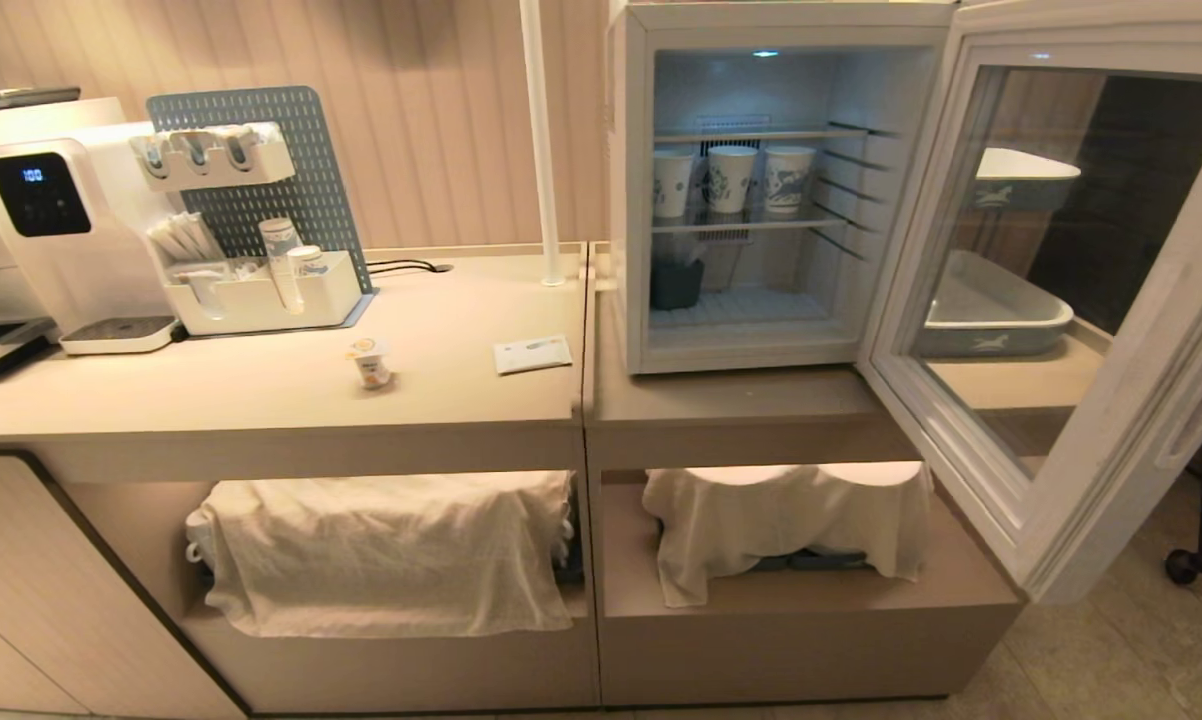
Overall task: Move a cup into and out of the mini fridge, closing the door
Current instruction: Open the freezer door
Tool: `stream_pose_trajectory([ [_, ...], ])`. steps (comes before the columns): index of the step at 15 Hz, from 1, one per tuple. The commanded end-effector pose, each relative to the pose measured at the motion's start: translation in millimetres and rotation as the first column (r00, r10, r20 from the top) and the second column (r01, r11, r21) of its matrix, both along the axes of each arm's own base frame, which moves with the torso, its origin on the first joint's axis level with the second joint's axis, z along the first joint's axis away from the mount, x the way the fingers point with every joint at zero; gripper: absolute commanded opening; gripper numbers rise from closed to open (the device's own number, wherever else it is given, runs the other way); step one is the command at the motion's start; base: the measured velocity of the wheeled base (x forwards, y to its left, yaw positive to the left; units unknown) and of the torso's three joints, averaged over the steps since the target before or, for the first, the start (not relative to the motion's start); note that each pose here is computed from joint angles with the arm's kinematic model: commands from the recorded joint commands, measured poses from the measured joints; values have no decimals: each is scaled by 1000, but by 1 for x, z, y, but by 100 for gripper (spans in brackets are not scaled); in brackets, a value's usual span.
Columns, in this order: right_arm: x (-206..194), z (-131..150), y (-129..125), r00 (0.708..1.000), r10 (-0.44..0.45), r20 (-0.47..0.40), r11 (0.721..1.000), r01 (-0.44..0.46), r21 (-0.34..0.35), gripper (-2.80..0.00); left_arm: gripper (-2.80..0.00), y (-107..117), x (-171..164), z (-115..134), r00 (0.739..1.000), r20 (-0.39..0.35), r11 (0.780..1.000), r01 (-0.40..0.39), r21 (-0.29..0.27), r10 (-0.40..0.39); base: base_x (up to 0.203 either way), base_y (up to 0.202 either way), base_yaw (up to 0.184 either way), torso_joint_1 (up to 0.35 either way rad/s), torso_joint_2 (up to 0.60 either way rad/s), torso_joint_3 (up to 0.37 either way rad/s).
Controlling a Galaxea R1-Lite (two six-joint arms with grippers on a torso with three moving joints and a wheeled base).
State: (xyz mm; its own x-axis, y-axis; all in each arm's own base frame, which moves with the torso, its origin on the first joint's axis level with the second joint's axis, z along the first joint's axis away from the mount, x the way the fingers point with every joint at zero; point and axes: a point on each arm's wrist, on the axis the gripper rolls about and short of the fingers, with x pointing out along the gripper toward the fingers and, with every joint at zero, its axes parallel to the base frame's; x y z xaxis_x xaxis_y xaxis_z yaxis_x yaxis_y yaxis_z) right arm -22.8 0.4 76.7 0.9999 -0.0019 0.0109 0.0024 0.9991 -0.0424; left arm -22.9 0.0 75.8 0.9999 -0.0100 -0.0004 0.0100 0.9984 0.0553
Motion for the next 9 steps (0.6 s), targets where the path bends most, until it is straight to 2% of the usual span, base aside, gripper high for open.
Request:
stream_pose_trajectory([
  [1,1,-3,0,1000,0,-8,1000,0,-1,-280,-280,0,0,0,1000,-1,1000,1,1,-1,0,-195,2,5,5,3],
  [4,1,-3,0,1000,0,-8,1000,0,-1,-280,-280,0,0,0,1000,-1,1000,1,-3,-1,0,-148,-2,3,0,2],
  [9,1,-3,0,1000,0,-8,1000,0,-1,-280,-280,0,0,0,1000,-1,1000,-1,-8,1,0,0,0,0,0,0],
])
